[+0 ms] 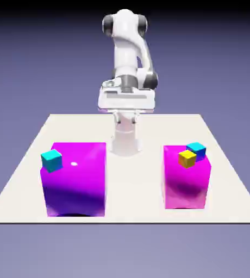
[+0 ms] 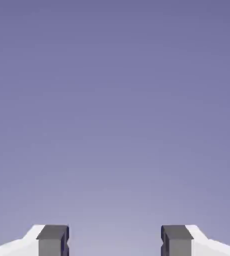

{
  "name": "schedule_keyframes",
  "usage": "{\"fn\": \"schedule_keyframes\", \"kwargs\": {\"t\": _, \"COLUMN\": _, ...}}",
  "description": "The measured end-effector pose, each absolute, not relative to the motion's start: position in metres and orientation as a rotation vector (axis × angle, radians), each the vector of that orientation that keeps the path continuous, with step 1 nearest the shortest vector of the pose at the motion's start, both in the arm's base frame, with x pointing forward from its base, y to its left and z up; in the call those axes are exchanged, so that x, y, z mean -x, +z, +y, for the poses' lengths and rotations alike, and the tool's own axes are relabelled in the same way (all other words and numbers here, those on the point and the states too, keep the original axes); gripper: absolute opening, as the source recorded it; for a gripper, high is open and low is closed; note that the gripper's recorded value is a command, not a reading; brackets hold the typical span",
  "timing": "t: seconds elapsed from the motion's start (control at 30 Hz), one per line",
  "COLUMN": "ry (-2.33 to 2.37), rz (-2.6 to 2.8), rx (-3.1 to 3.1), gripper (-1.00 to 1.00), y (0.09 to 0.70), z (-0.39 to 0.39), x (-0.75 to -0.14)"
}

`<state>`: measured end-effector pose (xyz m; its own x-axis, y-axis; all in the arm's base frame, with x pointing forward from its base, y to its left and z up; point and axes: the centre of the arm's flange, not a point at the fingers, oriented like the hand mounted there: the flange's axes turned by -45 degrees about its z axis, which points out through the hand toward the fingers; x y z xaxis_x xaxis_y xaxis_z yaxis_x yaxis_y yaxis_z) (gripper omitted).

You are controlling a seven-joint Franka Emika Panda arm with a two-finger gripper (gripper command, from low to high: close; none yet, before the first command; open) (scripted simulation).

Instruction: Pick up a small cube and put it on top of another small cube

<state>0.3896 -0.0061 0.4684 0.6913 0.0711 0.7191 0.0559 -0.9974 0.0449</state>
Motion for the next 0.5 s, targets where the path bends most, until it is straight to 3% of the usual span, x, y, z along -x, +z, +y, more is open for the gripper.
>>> {"fn": "schedule_keyframes", "kwargs": {"t": 0.5, "ry": 1.284, "rz": 0.414, "rx": -2.773, "gripper": 0.00, "y": 0.549, "z": -0.170, "x": -0.360}}
